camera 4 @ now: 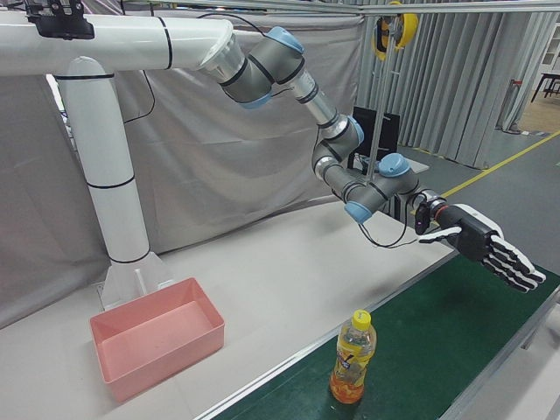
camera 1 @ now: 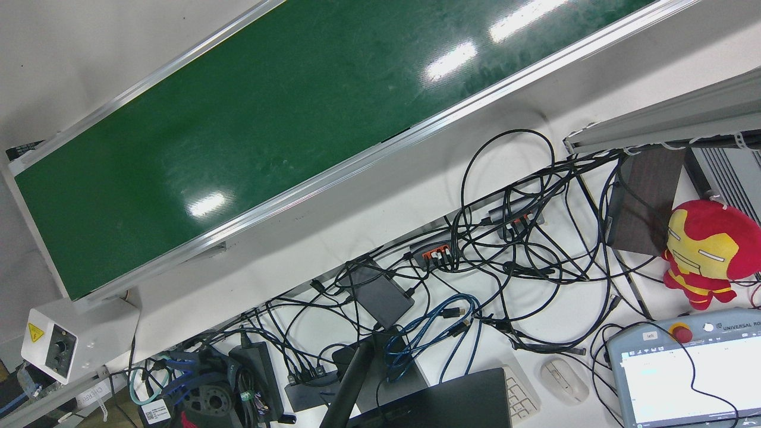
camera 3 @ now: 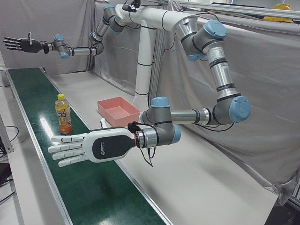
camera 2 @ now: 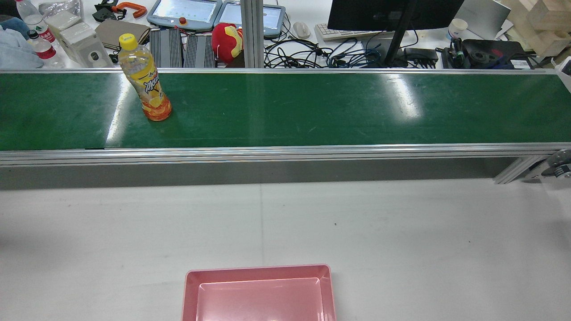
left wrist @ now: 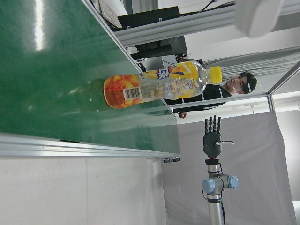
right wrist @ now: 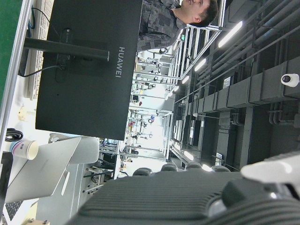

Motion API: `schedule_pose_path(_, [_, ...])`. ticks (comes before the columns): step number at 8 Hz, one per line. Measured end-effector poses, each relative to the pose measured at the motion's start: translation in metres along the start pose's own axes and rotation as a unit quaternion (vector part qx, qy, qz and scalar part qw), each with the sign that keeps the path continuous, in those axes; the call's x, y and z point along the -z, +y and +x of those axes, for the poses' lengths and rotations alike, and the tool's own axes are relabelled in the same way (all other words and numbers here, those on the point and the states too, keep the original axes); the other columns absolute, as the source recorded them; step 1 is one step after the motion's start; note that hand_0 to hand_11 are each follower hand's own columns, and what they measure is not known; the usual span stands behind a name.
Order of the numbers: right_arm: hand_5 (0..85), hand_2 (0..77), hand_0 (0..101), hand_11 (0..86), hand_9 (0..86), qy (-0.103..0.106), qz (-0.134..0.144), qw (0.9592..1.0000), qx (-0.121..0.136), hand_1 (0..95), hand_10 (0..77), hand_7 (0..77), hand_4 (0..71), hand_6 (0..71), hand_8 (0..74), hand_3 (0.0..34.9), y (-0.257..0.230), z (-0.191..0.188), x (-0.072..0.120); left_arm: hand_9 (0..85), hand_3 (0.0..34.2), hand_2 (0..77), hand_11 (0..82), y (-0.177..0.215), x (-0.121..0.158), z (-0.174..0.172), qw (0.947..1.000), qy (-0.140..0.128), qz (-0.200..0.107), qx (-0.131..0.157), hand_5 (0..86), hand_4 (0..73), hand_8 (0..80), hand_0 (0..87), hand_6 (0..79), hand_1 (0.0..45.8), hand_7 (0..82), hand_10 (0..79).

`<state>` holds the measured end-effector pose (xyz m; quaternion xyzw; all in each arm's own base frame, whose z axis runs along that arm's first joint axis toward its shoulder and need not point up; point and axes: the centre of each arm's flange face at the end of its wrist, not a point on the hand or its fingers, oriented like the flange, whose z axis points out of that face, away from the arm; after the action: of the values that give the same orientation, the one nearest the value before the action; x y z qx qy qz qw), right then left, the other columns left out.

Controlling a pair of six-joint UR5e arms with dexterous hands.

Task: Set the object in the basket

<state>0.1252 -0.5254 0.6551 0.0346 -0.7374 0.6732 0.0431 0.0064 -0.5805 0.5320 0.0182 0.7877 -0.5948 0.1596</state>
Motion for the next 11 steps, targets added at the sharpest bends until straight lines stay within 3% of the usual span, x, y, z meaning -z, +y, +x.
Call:
schedule_pose_path(2, [0.0, 0.5, 0, 0.0, 0.0, 0.0, 0.0, 1.0, 0.0, 0.0, 0.0, 0.5, 0.0, 0.0, 0.0, 0.2, 0.0, 0.0, 0.0, 2.7, 1.5, 0.0, 1.1, 0.009, -0.007, -0.025, 0.9997, -0.02, -0.011, 0.005, 14.7, 1.1, 2.2, 66.2, 0.0, 8.7, 0.5, 0.0])
schedule_pose_path(3, [0.0, 0.5, 0, 0.0, 0.0, 0.0, 0.0, 1.0, 0.0, 0.0, 0.0, 0.5, 0.0, 0.0, 0.0, 0.2, 0.0, 0.0, 0.0, 4.4, 2.9, 0.0, 1.1, 0.017, -0.012, -0.04, 0.9993, -0.031, -0.02, 0.009, 15.3, 1.1, 3.3, 67.5, 0.0, 8.2, 0.5, 0.0])
schedule_pose_path(4, [0.0, 0.5, 0, 0.0, 0.0, 0.0, 0.0, 1.0, 0.0, 0.0, 0.0, 0.5, 0.0, 0.0, 0.0, 0.2, 0.0, 0.0, 0.0, 6.0, 2.0, 0.0, 1.1, 0.025, -0.017, -0.059, 0.9985, -0.044, -0.028, 0.015, 16.4, 1.1, 4.9, 75.9, 0.0, 10.4, 0.5, 0.0])
schedule_pose_path(6, [0.0, 0.5, 0, 0.0, 0.0, 0.0, 0.0, 1.0, 0.0, 0.0, 0.0, 0.5, 0.0, 0.0, 0.0, 0.2, 0.0, 0.0, 0.0, 7.1, 2.3, 0.0, 1.1, 0.043, -0.03, -0.08, 0.9971, -0.056, -0.046, 0.023, 16.9, 1.1, 6.0, 80.4, 0.0, 10.4, 0.5, 0.0])
schedule_pose_path(9, [0.0, 0.0, 0, 0.0, 0.0, 0.0, 0.0, 1.0, 0.0, 0.0, 0.0, 0.5, 0.0, 0.0, 0.0, 0.3, 0.0, 0.0, 0.0, 7.1, 1.4, 0.0, 1.1, 0.077, -0.052, -0.131, 0.996, -0.023, -0.042, 0.075, 17.5, 1.1, 6.0, 80.2, 0.0, 11.4, 0.5, 0.0])
schedule_pose_path(11, [0.0, 0.0, 0, 0.0, 0.0, 0.0, 0.0, 1.0, 0.0, 0.0, 0.0, 0.5, 0.0, 0.0, 0.0, 0.2, 0.0, 0.0, 0.0, 4.9, 1.5, 0.0, 1.1, 0.087, -0.052, -0.156, 0.9962, -0.018, -0.022, 0.082, 17.5, 1.1, 3.8, 80.3, 0.0, 13.6, 0.5, 0.0])
